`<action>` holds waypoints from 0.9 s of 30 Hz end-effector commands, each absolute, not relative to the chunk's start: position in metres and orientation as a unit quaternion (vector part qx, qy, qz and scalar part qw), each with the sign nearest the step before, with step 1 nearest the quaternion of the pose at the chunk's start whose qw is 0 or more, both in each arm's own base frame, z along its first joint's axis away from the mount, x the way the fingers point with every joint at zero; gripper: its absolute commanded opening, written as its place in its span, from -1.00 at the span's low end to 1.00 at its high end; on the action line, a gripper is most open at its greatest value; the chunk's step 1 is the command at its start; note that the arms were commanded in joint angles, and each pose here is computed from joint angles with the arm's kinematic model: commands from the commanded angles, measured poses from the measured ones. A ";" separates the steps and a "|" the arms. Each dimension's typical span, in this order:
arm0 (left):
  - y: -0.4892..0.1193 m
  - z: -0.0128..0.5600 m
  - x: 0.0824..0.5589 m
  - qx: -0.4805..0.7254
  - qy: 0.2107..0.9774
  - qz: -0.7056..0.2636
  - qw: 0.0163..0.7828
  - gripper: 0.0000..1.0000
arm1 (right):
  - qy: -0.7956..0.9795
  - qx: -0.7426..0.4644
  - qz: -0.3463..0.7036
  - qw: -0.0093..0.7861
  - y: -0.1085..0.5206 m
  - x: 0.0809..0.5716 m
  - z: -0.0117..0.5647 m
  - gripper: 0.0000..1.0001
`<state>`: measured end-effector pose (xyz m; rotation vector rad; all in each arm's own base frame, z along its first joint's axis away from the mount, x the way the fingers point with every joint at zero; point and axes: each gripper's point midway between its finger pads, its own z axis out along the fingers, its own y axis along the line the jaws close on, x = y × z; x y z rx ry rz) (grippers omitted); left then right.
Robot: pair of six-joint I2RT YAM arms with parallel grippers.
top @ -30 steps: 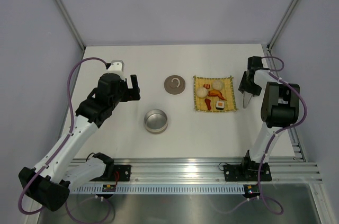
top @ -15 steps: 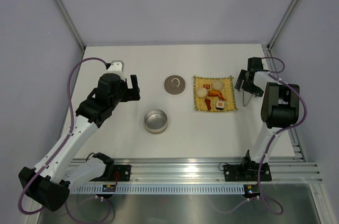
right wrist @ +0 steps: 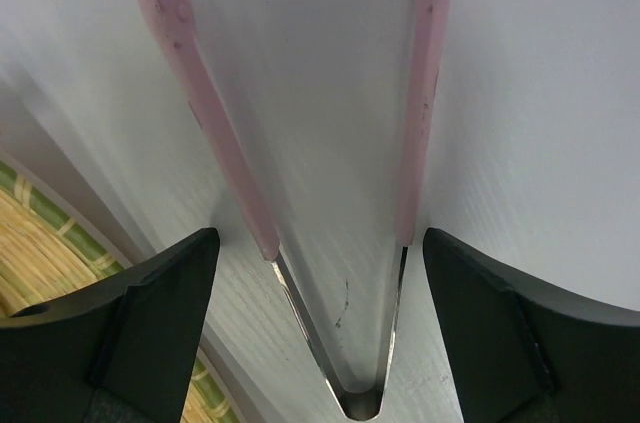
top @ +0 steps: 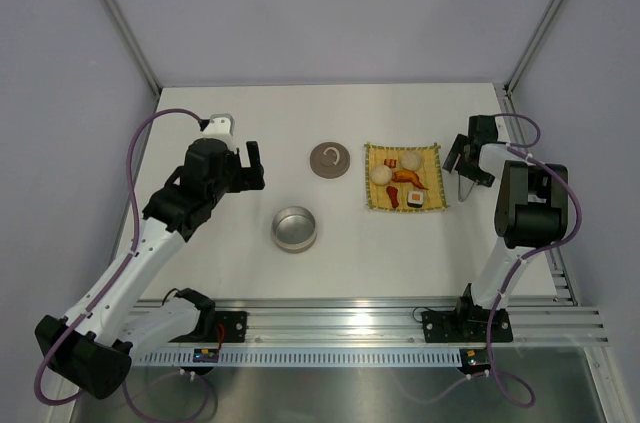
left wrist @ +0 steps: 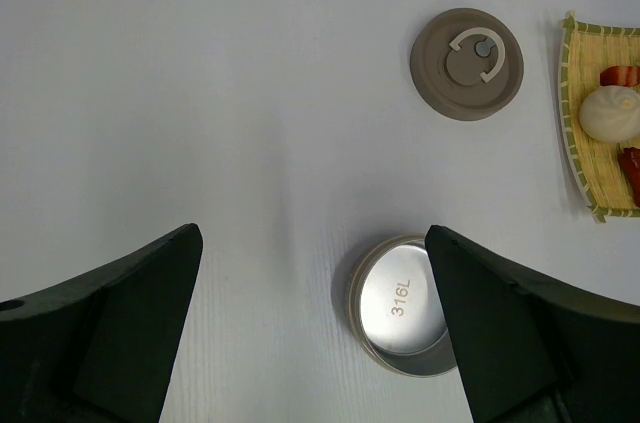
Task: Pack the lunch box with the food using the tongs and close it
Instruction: Place the clamp at the center of the board, then pick up the clamp at the center of the board.
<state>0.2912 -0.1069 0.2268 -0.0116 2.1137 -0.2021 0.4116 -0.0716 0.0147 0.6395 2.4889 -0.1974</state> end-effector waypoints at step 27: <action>-0.108 0.237 0.293 -0.008 0.864 -0.085 0.497 0.98 | 0.928 0.236 -0.055 0.284 -0.087 0.406 0.002 0.62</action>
